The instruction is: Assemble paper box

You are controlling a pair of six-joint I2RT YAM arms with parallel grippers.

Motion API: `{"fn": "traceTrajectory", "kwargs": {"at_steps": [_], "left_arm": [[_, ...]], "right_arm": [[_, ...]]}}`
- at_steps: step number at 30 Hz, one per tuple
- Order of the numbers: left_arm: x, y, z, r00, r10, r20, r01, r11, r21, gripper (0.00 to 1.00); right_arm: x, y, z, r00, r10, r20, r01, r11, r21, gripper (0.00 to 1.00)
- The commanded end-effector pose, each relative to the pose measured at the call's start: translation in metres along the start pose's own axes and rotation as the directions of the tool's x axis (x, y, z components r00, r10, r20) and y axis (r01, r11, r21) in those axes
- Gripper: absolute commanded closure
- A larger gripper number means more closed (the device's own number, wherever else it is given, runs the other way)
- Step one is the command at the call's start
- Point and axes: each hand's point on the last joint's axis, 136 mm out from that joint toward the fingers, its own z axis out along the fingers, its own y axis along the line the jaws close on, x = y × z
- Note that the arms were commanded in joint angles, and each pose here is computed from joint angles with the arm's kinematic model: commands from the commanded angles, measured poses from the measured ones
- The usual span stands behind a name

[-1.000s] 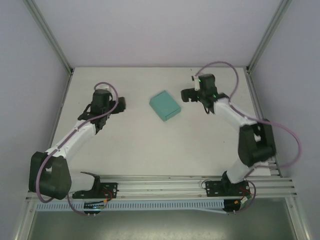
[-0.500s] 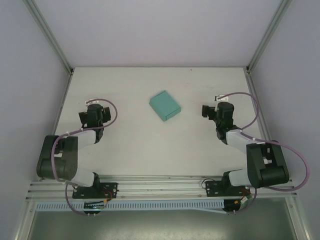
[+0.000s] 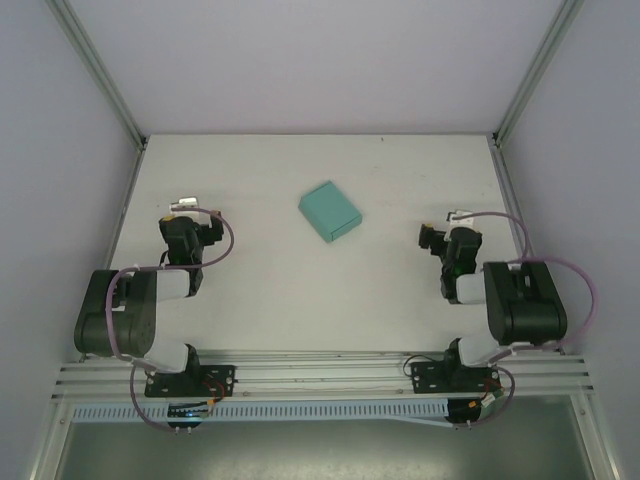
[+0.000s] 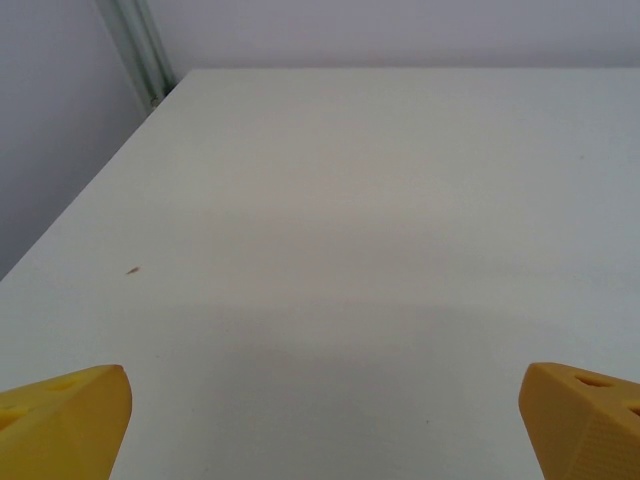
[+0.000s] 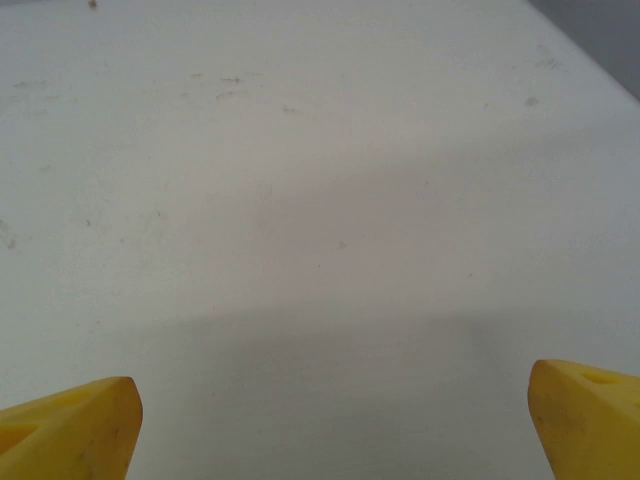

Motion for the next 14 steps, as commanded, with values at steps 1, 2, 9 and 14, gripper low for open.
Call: {"fn": "traceTrajectory", "kwargs": {"at_steps": [1,2,9,14], "left_arm": [[-0.0135,-0.0042,-0.0028,0.998,0.005,0.06,-0.007,0.999,0.036,0.01],[-0.0126,-0.0035,-0.0027,0.998,0.003,0.056,-0.004,0.999,0.034,0.01],[-0.0131,-0.004,-0.0029,0.998,0.004,0.058,-0.006,0.999,0.037,0.01],[-0.0127,-0.0042,-0.0028,0.998,0.005,0.057,-0.007,0.999,0.037,0.01]], "right_arm": [[-0.0346,-0.001,0.003,0.992,0.078,0.103,-0.073,0.996,-0.045,0.01],[-0.0315,-0.0004,0.0048,0.995,0.071,0.076,-0.069,0.997,-0.037,0.01],[-0.0332,0.0017,0.0053,0.995,0.062,0.081,-0.059,0.998,-0.038,0.01],[-0.0321,0.0018,0.0051,0.995,0.061,0.078,-0.058,0.998,-0.039,0.01]]}}
